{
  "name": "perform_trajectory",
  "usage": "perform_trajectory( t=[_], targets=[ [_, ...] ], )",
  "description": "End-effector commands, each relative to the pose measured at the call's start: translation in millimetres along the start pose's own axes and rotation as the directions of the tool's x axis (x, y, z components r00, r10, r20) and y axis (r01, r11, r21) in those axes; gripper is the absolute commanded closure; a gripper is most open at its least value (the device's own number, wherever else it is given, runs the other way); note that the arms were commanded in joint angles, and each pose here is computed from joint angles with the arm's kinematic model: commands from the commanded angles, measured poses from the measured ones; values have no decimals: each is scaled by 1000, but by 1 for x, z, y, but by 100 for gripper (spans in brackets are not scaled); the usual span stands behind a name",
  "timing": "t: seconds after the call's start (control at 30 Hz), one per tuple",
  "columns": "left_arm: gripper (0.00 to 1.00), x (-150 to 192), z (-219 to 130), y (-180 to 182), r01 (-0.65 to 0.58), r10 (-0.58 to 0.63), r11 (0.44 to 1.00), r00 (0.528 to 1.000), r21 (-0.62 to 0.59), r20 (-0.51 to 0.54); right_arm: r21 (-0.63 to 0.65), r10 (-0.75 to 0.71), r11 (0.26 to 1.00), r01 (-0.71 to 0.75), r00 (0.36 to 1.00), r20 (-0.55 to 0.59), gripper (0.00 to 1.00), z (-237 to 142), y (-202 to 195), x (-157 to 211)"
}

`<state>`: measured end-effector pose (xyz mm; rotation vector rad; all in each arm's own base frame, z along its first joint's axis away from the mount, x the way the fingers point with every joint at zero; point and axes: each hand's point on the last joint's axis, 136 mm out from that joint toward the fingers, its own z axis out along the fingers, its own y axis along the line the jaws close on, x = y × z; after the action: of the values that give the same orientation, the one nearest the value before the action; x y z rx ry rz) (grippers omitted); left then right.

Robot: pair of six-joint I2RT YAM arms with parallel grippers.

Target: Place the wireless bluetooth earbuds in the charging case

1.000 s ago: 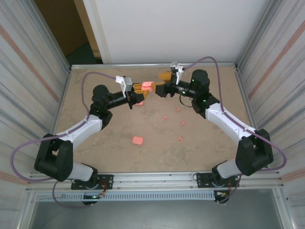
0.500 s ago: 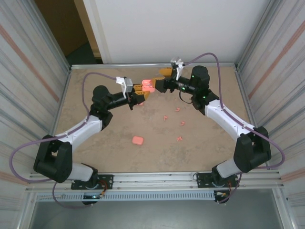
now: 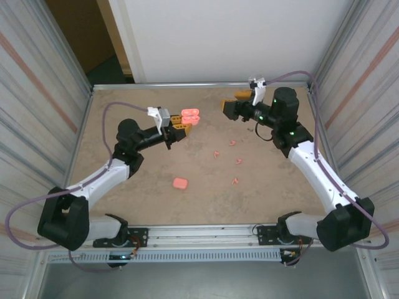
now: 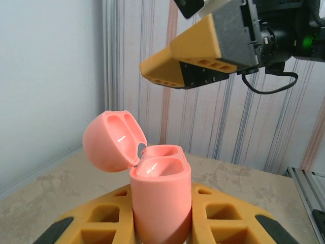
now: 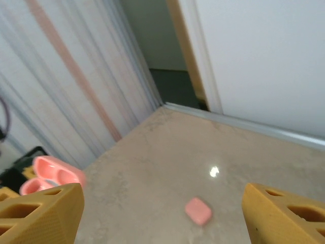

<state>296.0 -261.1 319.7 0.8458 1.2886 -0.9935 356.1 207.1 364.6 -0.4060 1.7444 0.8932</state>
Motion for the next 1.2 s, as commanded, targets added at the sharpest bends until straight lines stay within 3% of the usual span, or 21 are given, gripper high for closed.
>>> perform_trajectory(
  t=[0.0, 0.3, 0.7, 1.17],
  targets=[
    [100, -15, -10, -4, -60, 61, 998, 998, -30, 32, 142, 158, 980, -140, 980, -124, 21, -14, -27, 38],
    [100, -22, -25, -14, -89, 91, 994, 995, -62, 40, 250, 272, 949, -191, 898, -346, 30, -25, -40, 100],
    [100, -30, -37, -23, -113, 117, 990, 992, -87, 41, 221, 215, 971, -87, 719, -661, 39, 13, -47, 187],
    [100, -32, -36, -22, -119, 124, 989, 991, -88, 53, 163, 167, 985, -59, 577, -800, 45, 70, -72, 254]
  ],
)
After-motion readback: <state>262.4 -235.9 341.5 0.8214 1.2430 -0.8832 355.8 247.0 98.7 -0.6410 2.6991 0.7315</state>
